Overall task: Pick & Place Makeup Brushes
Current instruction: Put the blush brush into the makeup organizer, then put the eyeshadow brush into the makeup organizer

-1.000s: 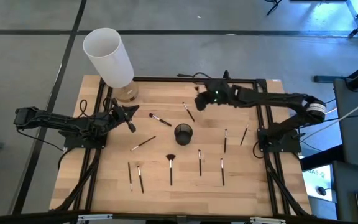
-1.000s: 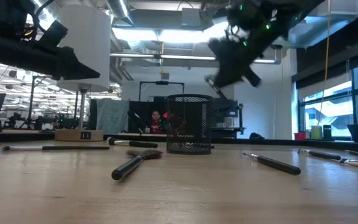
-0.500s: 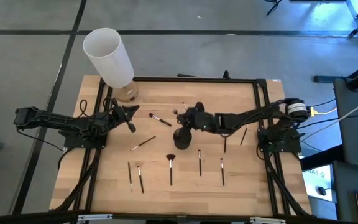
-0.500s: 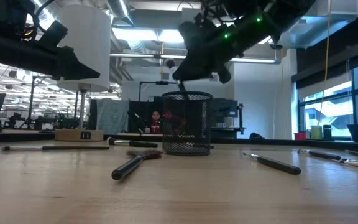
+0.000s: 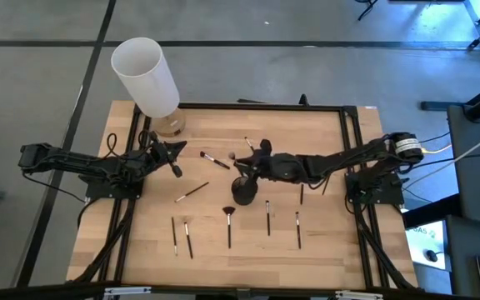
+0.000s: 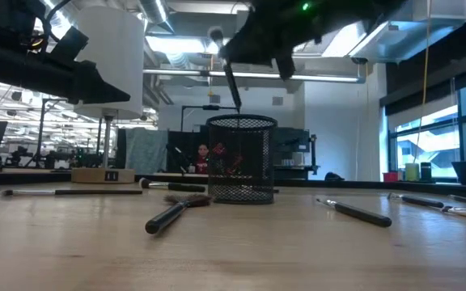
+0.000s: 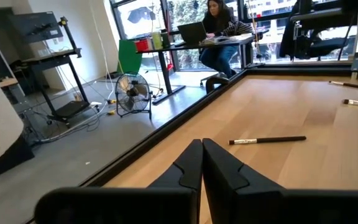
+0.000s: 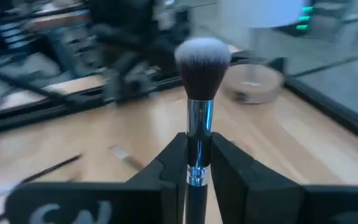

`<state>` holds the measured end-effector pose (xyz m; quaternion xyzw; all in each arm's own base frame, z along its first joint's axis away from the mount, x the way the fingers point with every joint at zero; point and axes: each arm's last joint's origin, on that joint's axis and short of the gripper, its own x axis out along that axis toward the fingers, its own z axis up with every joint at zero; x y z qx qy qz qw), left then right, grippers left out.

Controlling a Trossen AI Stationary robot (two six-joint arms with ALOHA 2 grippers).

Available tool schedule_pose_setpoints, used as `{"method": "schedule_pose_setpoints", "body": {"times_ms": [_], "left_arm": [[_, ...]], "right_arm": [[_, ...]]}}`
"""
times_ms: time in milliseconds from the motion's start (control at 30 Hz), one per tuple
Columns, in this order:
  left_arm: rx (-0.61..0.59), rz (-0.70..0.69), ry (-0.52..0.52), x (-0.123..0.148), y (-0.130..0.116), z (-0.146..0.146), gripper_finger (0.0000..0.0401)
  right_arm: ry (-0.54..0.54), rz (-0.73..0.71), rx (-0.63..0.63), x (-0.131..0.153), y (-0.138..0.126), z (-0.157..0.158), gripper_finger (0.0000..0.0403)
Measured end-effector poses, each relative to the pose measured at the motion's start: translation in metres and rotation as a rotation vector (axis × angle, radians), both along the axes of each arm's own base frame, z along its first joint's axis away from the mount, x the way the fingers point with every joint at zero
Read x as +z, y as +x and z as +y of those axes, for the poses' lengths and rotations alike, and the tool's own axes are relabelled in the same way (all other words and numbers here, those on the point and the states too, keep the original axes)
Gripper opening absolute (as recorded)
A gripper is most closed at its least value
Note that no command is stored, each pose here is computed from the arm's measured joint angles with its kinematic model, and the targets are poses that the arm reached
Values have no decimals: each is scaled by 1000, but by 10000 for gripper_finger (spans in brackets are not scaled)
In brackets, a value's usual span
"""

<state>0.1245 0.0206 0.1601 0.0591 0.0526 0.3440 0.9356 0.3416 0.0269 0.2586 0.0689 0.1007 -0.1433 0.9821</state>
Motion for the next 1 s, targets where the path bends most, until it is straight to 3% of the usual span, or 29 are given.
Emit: {"method": "schedule_pose_setpoints", "body": {"times_ms": [367, 700, 800, 900, 1000], "left_arm": [[1, -1, -1, 0, 0, 0, 6], [3, 0, 0, 0, 0, 0, 8], [10, -2, 0, 0, 0, 0, 7], [27, -18, 2, 2, 0, 1, 6], [25, -27, 2, 2, 0, 1, 7]], "right_arm": [[65, 131, 100, -34, 10, 15, 67], [166, 89, 117, -16, 3, 0, 141], [179, 130, 45, -2, 0, -15, 155], [134, 209, -133, 27, -1, -44, 158], [103, 379, -340, 42, -4, -86, 158]]}}
